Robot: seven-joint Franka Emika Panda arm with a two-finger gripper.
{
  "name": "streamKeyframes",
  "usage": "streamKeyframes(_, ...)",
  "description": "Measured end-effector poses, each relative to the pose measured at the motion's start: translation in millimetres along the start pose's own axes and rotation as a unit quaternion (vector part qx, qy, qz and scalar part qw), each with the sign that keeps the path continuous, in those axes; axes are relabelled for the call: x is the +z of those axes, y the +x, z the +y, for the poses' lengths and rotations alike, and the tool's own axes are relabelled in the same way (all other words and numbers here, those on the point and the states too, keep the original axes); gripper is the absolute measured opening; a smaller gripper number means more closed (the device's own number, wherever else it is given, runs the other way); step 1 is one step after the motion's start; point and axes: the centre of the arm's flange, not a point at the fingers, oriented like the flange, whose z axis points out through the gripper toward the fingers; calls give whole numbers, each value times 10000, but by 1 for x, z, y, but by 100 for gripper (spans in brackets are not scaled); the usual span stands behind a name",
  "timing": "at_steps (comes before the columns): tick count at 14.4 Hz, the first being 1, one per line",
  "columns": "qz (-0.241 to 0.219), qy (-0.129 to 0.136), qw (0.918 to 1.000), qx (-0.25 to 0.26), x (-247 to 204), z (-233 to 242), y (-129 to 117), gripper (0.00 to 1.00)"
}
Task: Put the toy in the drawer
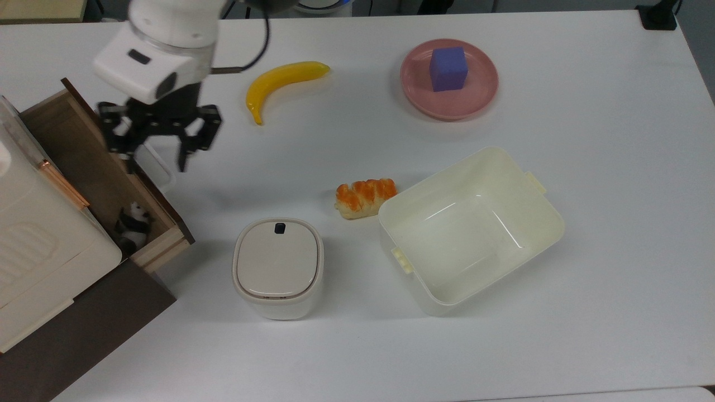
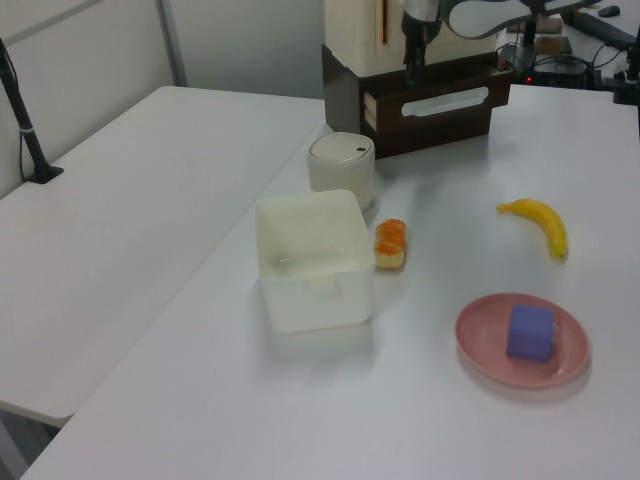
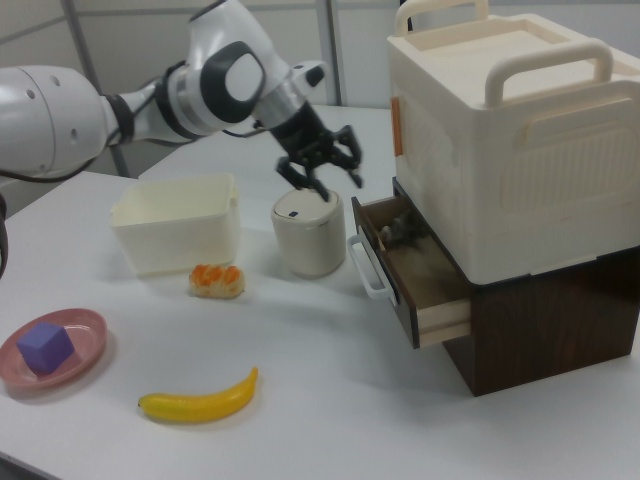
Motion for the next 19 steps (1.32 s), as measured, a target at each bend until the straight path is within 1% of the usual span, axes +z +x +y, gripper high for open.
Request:
streamKeyframes(1,39,250,9992,325,-7,-22,10,69)
streamKeyframes(2,18,426,9975,558,-12,-35,14,69)
streamKeyframes(3,-84,678,9939,863,-22,-52,17,70)
streamKeyframes(4,-201,937,9888,1140,-35,-63,17,78)
streamKeyframes(5,-301,1118,9850,1279,-46,-69,15,84)
streamKeyframes(6,-429,1271,9816,1359,-57,-75,11,84)
streamKeyframes(7,-605,1398,9785,1387,-75,-81,5,91)
streamKeyframes(8,-701,1436,9773,1390,-85,-85,1,92)
streamKeyframes(10,-876,1459,9734,1537,-107,-92,-6,100)
streamKeyframes(13,-980,1474,9692,1712,-126,-106,-14,100)
streamKeyframes(16,-986,1668,9641,1813,-137,-108,-30,100)
streamKeyframes(19,-1059,1717,9616,1859,-153,-104,-49,100)
